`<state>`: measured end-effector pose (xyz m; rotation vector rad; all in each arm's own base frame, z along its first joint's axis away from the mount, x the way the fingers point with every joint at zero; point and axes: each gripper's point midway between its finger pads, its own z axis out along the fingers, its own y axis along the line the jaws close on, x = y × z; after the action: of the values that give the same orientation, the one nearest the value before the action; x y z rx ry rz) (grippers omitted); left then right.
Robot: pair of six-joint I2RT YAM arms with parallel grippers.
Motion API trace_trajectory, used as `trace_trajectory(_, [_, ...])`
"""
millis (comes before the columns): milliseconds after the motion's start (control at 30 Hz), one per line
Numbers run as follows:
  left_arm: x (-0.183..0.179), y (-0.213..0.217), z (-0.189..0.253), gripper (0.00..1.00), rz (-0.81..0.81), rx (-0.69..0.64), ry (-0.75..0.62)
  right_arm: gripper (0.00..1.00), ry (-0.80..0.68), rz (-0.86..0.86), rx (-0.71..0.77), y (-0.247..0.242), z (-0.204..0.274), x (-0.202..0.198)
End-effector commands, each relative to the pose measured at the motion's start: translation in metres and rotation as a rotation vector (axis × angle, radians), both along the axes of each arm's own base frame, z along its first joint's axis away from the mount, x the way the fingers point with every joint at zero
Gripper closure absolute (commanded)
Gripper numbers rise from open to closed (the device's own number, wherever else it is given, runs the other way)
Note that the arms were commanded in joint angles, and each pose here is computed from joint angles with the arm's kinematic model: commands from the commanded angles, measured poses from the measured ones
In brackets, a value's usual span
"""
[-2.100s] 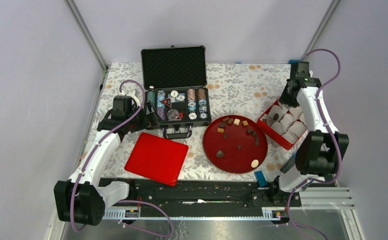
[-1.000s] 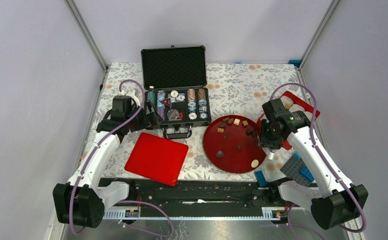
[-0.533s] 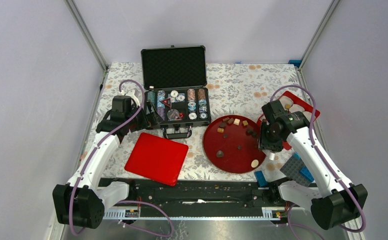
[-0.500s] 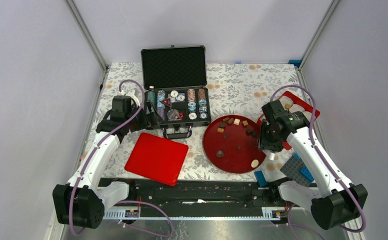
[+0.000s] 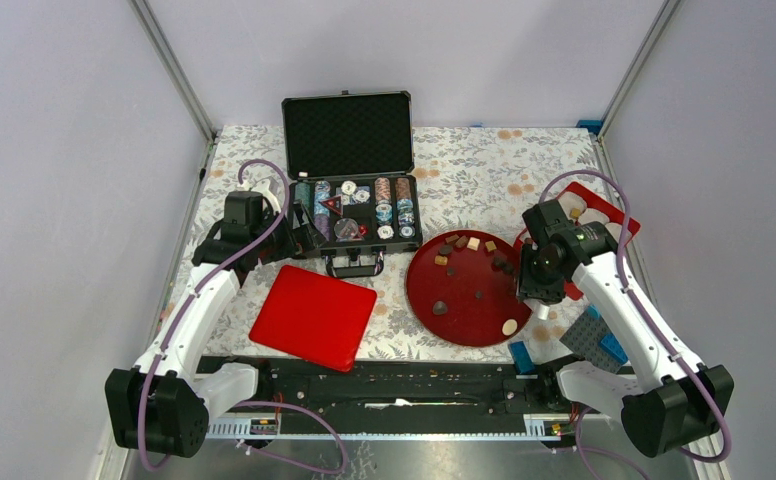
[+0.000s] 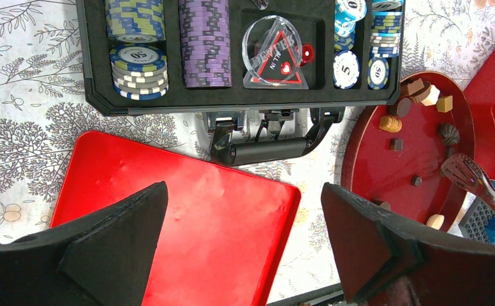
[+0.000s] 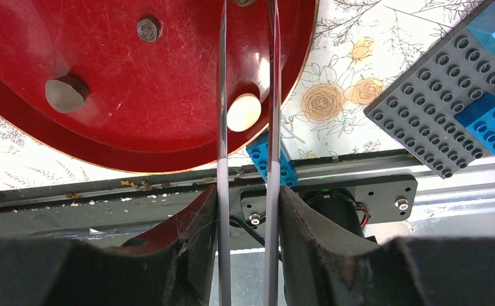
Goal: Pack the chocolate
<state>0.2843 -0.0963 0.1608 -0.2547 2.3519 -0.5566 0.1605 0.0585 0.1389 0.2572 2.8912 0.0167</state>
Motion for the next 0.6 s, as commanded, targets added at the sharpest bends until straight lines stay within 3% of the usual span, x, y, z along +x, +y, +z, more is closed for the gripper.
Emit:
trace_trajectory(0, [0.008, -0.003, 0.026, 0.01, -0.011, -0.012, -0.088, 0.58, 0.007, 0.032, 0.020, 0.007, 0.000, 0.000])
trace_trajectory(300, [0.009, -0.005, 0.027, 0.01, -0.018, -0.018, -0.091, 0.73, 0.000, 0.036, 0.009, 0.004, 0.008, 0.000])
trace_trajectory(567, [0.009, -0.007, 0.027, 0.01, -0.022, -0.019, -0.090, 0.76, -0.109, 0.015, -0.044, -0.008, 0.044, 0.011])
